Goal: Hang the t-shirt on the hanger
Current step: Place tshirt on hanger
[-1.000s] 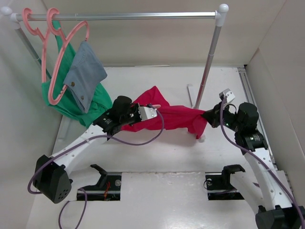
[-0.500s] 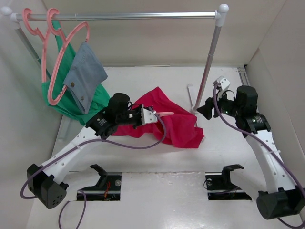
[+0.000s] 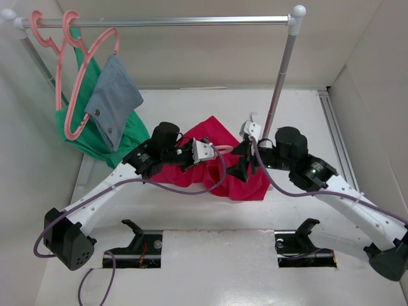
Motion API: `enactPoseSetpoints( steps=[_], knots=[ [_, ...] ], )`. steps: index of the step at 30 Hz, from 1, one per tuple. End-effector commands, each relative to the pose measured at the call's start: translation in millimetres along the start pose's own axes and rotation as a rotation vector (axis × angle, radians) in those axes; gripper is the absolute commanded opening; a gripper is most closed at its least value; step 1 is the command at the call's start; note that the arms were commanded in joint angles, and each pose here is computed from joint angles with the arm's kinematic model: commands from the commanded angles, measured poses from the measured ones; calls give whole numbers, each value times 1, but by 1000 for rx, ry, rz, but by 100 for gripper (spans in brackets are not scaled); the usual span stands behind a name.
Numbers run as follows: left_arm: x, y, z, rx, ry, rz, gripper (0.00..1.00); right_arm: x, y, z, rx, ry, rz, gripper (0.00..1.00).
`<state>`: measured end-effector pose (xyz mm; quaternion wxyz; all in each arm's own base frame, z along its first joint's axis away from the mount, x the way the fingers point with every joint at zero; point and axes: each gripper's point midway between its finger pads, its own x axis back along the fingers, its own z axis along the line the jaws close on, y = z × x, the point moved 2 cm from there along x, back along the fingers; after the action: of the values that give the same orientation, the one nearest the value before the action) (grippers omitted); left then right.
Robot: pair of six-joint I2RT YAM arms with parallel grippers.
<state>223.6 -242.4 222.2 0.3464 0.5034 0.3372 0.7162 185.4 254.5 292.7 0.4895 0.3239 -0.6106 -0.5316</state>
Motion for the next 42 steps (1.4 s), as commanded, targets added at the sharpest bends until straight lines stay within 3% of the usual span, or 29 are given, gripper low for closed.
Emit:
enactPoseSetpoints(
  steps=[1, 5, 12, 14, 15, 18, 19, 23, 28, 31, 36, 42],
  knots=[
    [8, 35, 7, -31, 7, -104, 0, -16, 45, -6, 17, -51, -148, 75],
    [11, 33, 2, -31, -12, -96, 0, -26, 52, -29, -13, -173, -137, 75],
    [15, 31, -2, -47, -16, -89, 0, -37, 48, -46, -49, -215, -112, 72],
    [13, 28, -5, -42, -28, -88, 0, -40, 58, -40, -34, -169, -144, 60],
    [13, 28, -5, -42, -29, -88, 0, -39, 65, -37, -15, -149, -162, 38],
    [14, 27, -4, -13, -22, -85, 0, -39, 69, -32, 1, -116, -170, 2],
    [17, 27, 6, -17, 19, -79, 0, -36, 68, -31, 2, -116, -171, 0],
    [23, 17, 20, 9, 81, -21, 0, -12, 53, -31, -2, -121, -158, 0],
    [32, 13, 31, 22, 117, 42, 8, 48, 11, -62, -65, -237, 3, 0],
    [34, 0, 38, 43, 138, 98, 16, 88, 15, -70, -67, -335, 9, 0],
    [31, -27, 53, 100, 154, 176, 16, 111, 17, -73, -68, -355, 59, 0],
    [29, -1, 58, 77, 117, 94, 43, 97, 18, -63, -79, -206, 44, 0]
  ],
)
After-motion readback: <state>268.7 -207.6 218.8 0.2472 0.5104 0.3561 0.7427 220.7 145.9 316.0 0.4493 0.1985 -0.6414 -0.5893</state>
